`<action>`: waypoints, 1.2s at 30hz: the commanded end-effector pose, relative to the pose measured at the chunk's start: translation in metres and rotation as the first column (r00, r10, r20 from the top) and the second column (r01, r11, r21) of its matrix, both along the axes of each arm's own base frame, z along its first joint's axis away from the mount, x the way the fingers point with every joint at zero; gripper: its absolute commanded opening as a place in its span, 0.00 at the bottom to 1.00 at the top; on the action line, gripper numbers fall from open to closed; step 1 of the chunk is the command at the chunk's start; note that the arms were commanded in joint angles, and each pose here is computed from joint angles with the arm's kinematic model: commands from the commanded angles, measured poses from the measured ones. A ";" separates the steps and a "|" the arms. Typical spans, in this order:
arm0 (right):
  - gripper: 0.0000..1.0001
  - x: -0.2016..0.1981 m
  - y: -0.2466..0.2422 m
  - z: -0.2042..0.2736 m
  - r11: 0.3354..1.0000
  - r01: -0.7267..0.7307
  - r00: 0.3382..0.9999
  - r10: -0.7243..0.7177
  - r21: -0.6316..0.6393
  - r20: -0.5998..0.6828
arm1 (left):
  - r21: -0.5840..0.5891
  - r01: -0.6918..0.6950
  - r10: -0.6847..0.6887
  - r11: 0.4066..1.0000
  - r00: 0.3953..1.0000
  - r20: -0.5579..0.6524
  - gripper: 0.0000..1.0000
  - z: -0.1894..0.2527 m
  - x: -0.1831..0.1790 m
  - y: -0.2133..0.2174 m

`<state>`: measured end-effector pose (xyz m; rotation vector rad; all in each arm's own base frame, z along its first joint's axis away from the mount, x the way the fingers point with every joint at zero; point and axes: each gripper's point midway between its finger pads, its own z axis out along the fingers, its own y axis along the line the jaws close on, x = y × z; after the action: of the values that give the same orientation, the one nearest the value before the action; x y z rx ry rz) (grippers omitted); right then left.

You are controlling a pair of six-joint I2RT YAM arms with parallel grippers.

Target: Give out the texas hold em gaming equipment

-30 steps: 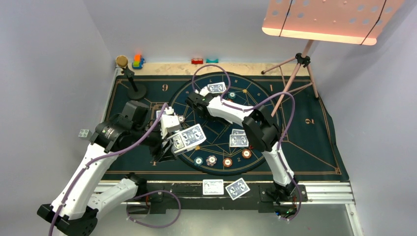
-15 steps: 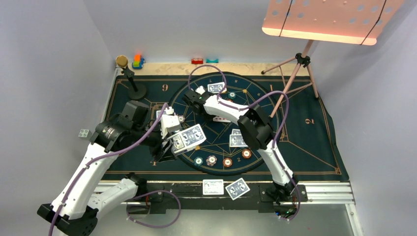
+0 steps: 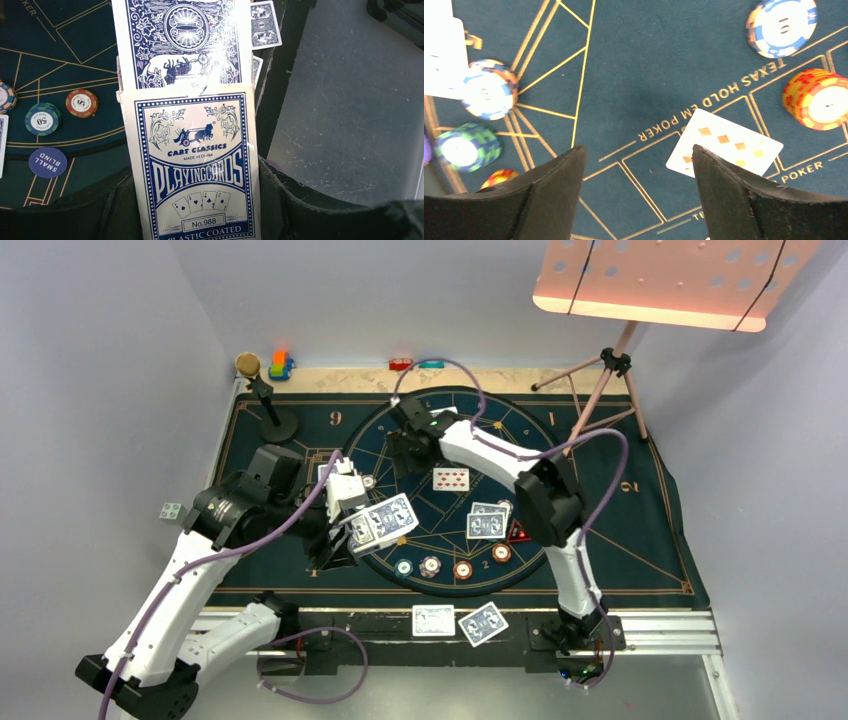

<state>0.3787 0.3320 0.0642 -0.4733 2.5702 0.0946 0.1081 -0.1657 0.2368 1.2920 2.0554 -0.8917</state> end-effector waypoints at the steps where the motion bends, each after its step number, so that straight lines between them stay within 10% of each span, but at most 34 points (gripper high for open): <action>1: 0.84 0.022 -0.015 0.084 0.953 0.065 0.994 -0.087 0.295 0.064 | -0.035 0.015 -0.013 0.999 0.998 0.064 0.01 0.016 0.003 -0.002; 13: 0.87 0.021 -0.099 0.020 0.884 0.284 0.958 -0.274 0.372 -0.082 | -0.037 0.018 -0.015 0.999 0.998 0.063 0.01 0.015 0.003 -0.003; 36: 0.95 -0.015 -0.051 -0.006 0.766 0.318 0.936 -0.159 0.559 -0.315 | -0.038 0.016 -0.014 0.999 0.998 0.063 0.01 0.016 0.004 -0.003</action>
<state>0.3808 0.2555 0.0475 0.1563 2.6156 0.7616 0.1077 -0.1654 0.2366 1.2921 2.0573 -0.8924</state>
